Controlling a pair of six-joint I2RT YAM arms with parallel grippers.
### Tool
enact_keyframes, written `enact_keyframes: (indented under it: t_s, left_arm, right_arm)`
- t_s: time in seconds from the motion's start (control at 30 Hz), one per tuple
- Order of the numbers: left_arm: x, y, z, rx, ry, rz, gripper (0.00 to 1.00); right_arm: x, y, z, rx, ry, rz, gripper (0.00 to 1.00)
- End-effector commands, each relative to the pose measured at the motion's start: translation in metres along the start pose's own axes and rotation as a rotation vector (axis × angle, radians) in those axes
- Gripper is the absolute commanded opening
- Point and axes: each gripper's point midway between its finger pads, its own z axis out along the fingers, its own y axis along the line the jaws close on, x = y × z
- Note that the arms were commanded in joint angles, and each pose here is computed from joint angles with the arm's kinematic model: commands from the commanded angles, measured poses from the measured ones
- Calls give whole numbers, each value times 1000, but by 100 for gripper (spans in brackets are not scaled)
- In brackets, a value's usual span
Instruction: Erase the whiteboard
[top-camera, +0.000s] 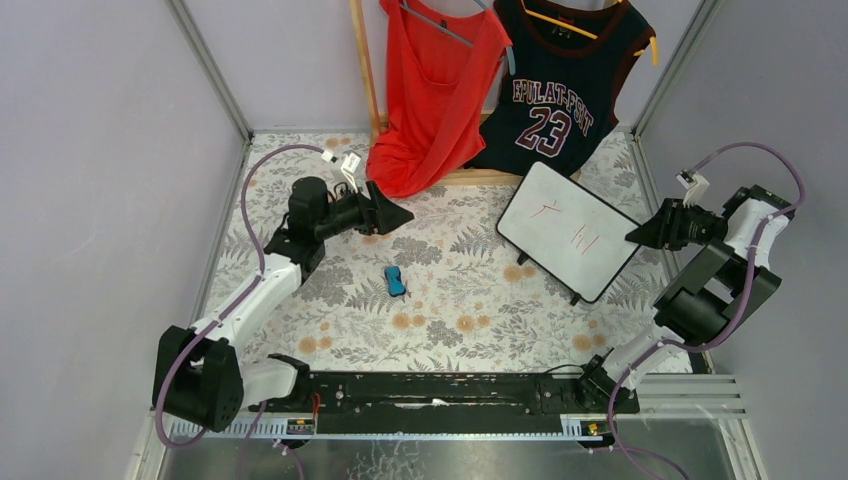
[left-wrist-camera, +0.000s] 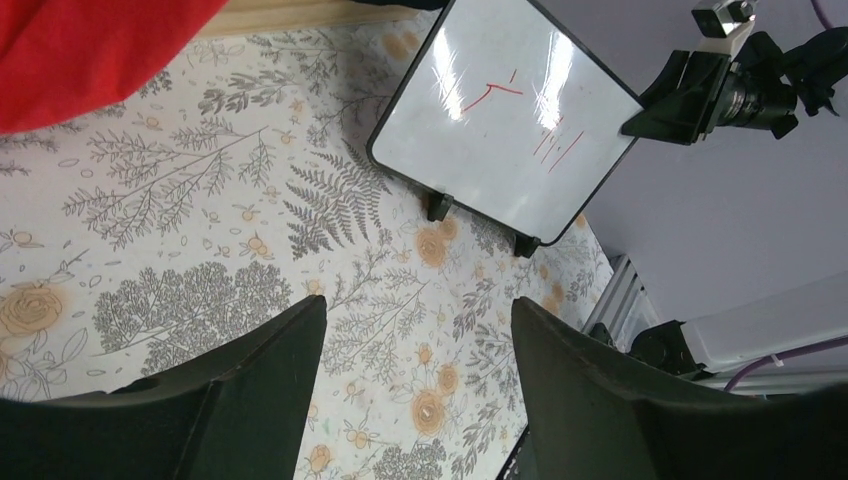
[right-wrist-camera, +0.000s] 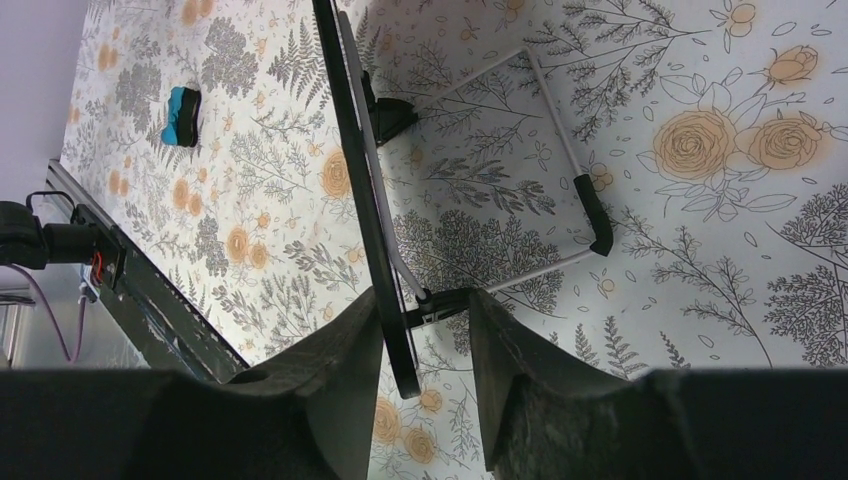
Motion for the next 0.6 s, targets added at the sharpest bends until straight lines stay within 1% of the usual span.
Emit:
enact_keyframes:
  t_s: [0.0, 0.07, 0.1, 0.2, 0.23, 0.57]
  left_arm:
    - [-1, -8, -4, 18, -28, 12, 67]
    - [1, -9, -4, 15, -28, 12, 67]
    - [3, -9, -4, 14, -24, 11, 67]
    - [6, -8, -4, 6, -20, 15, 66]
    - [8, -7, -4, -2, -17, 16, 66]
    - [23, -1, -4, -27, 8, 9, 64]
  right_arm:
    - [-12, 11, 0, -30, -35, -24, 41]
    - [-13, 11, -1, -29, -34, -24, 33]
    - [-13, 11, -1, -28, -32, -23, 26]
    - [-13, 11, -2, -20, -24, -26, 2]
    - [-13, 11, -3, -18, -22, -27, 0]
    - [-10, 8, -7, 12, 17, -46, 0]
